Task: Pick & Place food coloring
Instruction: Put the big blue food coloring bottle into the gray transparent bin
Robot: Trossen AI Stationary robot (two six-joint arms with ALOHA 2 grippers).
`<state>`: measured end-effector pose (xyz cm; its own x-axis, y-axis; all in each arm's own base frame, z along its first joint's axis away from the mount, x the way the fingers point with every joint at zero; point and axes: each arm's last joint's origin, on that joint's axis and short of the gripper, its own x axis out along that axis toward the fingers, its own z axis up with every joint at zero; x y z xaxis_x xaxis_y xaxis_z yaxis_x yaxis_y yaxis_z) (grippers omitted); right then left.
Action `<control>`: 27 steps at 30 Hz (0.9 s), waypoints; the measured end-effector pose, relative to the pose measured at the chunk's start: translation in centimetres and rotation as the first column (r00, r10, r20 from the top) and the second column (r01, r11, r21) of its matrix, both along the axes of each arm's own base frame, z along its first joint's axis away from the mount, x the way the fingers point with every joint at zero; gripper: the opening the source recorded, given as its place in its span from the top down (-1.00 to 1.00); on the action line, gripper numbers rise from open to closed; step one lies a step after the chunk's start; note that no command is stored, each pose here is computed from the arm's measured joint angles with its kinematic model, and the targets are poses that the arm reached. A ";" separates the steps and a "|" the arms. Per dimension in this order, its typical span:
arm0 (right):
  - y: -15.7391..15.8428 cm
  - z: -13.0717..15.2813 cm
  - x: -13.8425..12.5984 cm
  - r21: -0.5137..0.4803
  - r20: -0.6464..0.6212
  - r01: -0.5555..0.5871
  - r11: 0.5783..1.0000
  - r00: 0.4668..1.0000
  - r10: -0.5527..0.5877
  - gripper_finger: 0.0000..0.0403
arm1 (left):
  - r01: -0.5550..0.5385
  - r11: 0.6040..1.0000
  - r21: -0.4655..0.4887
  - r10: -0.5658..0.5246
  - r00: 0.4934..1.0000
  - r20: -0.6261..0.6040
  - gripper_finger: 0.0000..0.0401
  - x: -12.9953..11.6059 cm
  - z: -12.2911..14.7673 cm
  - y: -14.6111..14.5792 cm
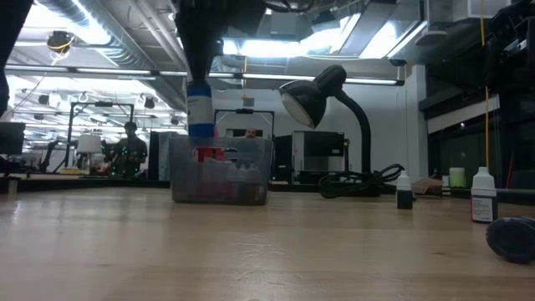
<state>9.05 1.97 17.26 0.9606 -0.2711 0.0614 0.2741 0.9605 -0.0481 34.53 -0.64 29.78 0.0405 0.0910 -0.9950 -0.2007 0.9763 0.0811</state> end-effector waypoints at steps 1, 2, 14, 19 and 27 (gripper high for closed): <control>0.0 0.0 0.0 0.000 0.000 0.000 1.000 1.000 0.000 0.93 | 0.005 1.000 0.001 -0.005 1.000 -0.008 0.42 0.1 -0.2 0.0; 0.0 0.0 0.0 0.000 0.000 0.000 1.000 1.000 0.000 0.93 | 0.010 1.000 0.002 -0.010 1.000 -0.013 0.42 0.3 -0.4 0.0; 0.0 0.0 0.0 -0.001 -0.001 0.000 1.000 1.000 0.000 0.93 | 0.019 1.000 0.002 -0.019 0.999 -0.048 0.42 0.4 -3.9 0.0; 0.0 0.0 0.0 0.000 0.000 0.000 1.000 1.000 0.000 0.93 | 0.025 1.000 0.001 -0.025 0.999 -0.021 0.42 0.7 -5.0 0.1; 0.0 0.0 0.0 0.000 0.000 0.000 1.000 1.000 0.000 0.93 | 0.030 1.000 -0.006 -0.030 0.999 -0.024 0.42 0.6 -6.3 0.9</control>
<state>9.05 1.96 17.25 0.9605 -0.2715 0.0611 0.2745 0.9604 -0.0486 35.10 0.22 23.50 0.0187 0.0844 -0.9963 -0.1694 0.9823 0.0800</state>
